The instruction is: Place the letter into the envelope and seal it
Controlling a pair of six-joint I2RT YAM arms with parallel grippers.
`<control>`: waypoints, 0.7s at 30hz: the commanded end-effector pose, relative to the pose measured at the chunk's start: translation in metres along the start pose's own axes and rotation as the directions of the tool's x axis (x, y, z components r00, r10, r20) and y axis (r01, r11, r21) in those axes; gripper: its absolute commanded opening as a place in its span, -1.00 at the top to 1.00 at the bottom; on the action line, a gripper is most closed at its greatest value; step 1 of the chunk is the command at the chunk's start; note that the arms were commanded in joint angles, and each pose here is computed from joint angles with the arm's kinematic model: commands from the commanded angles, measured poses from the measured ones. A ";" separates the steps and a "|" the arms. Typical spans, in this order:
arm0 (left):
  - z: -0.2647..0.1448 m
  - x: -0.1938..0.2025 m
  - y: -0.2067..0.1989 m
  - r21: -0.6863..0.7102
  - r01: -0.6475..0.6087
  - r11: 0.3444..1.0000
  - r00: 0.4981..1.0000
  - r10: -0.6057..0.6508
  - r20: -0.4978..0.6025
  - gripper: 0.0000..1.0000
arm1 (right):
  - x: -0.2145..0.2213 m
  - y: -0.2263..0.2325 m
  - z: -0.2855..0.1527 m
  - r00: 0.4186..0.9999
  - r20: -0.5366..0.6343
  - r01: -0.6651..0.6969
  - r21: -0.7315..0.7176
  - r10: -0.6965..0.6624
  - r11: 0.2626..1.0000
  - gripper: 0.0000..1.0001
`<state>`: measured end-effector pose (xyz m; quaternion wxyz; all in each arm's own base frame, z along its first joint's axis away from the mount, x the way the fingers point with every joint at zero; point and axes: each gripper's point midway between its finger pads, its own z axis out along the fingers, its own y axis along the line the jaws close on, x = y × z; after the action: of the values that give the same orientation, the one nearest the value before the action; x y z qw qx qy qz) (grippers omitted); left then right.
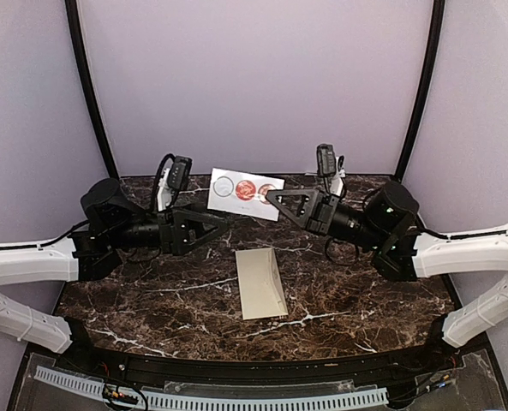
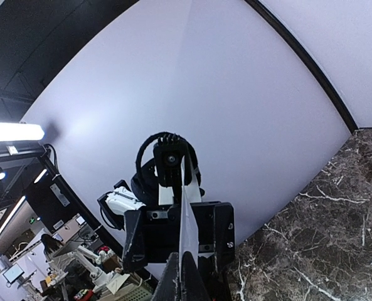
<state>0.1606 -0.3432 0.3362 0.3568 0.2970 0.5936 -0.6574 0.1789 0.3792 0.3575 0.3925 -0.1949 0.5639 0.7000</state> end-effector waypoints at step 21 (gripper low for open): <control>0.006 -0.052 -0.004 0.000 -0.090 0.996 0.948 0.086 0.307 0.39 | -0.018 0.026 0.006 0.994 0.104 -0.008 -0.087 0.017 0.996 1.00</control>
<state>0.1936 -0.3457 0.3510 0.4504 0.2148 0.5557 -0.6650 0.1739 0.3779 0.3756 0.4023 -0.1737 0.5310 0.7253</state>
